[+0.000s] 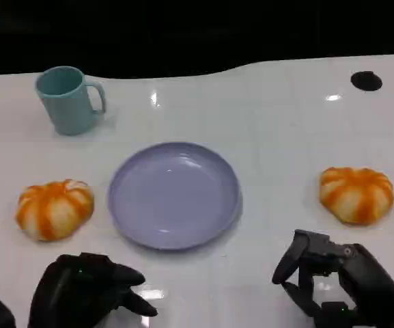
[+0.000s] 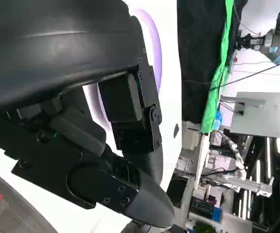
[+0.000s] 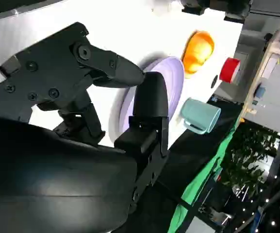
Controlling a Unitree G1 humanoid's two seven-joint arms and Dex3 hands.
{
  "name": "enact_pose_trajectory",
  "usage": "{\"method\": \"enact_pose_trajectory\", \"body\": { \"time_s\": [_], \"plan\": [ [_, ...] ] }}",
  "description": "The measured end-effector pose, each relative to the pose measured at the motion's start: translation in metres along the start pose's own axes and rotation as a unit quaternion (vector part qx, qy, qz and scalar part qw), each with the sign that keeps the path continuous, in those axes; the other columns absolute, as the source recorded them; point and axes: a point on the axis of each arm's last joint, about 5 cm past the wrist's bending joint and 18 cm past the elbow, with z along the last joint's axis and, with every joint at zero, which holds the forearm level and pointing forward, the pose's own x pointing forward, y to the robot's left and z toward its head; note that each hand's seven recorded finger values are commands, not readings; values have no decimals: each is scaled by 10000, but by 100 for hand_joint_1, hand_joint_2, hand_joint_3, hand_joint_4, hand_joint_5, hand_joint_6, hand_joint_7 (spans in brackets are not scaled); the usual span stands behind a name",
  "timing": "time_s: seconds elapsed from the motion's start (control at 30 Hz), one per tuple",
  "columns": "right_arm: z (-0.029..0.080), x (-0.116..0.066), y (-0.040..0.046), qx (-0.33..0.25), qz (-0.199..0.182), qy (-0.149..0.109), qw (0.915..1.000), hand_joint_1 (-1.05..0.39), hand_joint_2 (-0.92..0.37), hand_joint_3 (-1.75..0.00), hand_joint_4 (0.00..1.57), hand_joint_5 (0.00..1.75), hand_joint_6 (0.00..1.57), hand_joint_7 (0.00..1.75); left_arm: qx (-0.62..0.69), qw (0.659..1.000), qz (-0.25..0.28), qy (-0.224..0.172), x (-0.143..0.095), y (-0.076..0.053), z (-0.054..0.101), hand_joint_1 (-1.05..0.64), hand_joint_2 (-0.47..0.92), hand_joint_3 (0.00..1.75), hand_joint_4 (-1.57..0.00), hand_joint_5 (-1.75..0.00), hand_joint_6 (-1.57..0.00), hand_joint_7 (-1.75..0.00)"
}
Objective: Grasp the bread from the table and place it into the plate.
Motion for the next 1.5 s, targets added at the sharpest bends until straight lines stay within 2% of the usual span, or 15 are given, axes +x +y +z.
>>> {"method": "enact_pose_trajectory", "body": {
  "time_s": [1.0, 1.1, 1.13, 1.2, 1.3, 1.37, 1.5],
  "plan": [
    [2, 3, 0, -43, -13, -42, 10000, -19, -62, -88, 80, 175, 67, 136, -3, 10000, 4, 8, -1, 2, -3, -105, 76, 0, -157, -37, -157, -14],
    [4, 11, -8, -15, -48, -68, 10000, -17, -67, -77, 73, 162, 73, 116, -2, 10000, 4, 9, -1, 2, -3, -105, 77, 0, -157, -37, -157, -14],
    [5, 14, -12, 13, -81, -82, 9999, -15, -67, -75, 71, 144, 73, 105, -1, 10000, 4, 9, -1, 2, -3, -105, 77, 0, -157, -37, -157, -13],
    [10, 28, -23, 81, -156, -123, 9998, -15, -69, -70, 67, 130, 71, 95, 1, 10000, 3, 7, 0, 2, -3, -105, 76, 0, -157, -37, -157, -13],
    [14, 65, -44, 67, -250, -176, 9995, -15, -74, -57, 61, 124, 67, 84, -4, 10000, 1, 12, 7, 4, -5, -105, 76, 0, -157, -37, -157, -13],
    [15, 82, -67, -48, -371, -221, 9991, -16, -76, -50, 58, 121, 67, 76, -5, 10000, 7, 18, 6, 7, -6, -105, 75, 0, -157, -36, -157, -13],
    [31, 123, -121, -578, -627, -312, 9959, -19, -76, -47, 50, 96, 67, 48, -13, 10000, 5, 49, 4, 15, -15, -105, 76, 1, -157, -36, -157, -13]
  ]
}}
